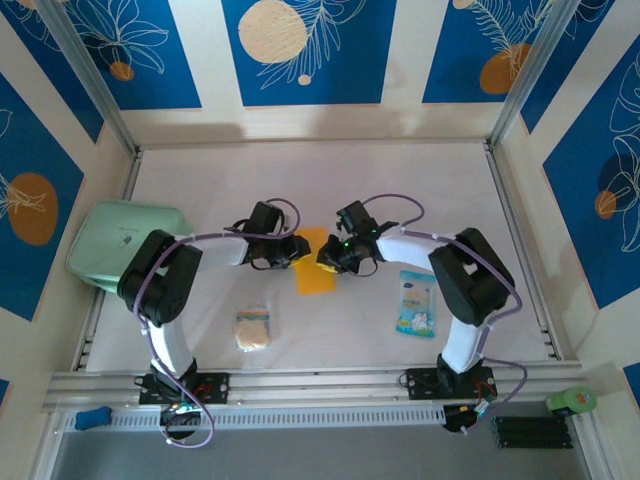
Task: Fold a paper plane with a square sheet of paper (pick it up from the middle)
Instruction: Fold the triangle a second time at the center of the table.
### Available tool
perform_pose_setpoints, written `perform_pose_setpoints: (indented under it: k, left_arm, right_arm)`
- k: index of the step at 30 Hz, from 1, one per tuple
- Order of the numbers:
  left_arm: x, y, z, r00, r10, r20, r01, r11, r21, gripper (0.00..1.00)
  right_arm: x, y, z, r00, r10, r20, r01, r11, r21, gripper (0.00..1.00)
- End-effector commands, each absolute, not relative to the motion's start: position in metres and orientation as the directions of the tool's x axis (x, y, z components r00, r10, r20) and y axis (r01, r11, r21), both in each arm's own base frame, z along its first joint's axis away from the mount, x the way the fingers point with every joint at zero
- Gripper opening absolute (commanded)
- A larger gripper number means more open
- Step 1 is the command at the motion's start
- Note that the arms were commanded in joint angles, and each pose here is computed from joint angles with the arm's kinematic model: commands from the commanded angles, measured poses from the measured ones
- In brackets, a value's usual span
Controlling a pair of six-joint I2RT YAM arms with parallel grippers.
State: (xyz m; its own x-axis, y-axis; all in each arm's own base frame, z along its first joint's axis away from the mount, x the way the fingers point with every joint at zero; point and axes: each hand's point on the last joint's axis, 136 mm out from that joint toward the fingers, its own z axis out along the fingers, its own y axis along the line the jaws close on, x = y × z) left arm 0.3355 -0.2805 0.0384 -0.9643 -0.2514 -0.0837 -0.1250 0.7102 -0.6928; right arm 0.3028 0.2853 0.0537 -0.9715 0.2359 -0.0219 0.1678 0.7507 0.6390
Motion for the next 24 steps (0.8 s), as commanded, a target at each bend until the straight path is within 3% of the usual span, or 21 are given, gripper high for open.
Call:
perform_pose_setpoints:
  k: [1,14,24]
  left_arm:
    - [0.344,-0.288,0.036,-0.964,-0.25,-0.096,-0.116,0.713,-0.691,0.32]
    - [0.332,-0.273,0.002,-0.963,-0.264,-0.057,-0.17,0.755,-0.633,0.31]
    - [0.344,-0.294,0.059,-0.961,-0.248,-0.125,-0.074,0.663,-0.745,0.34]
  right_arm:
    - [0.299,0.274,0.069,-0.968,0.247,-0.037,0.159,0.725,0.67,0.24]
    - [0.27,0.251,0.045,-0.979,0.2,0.05,0.186,0.757,0.626,0.34]
    - [0.268,0.257,0.035,-0.986,0.156,0.058,0.159,0.779,0.606,0.34]
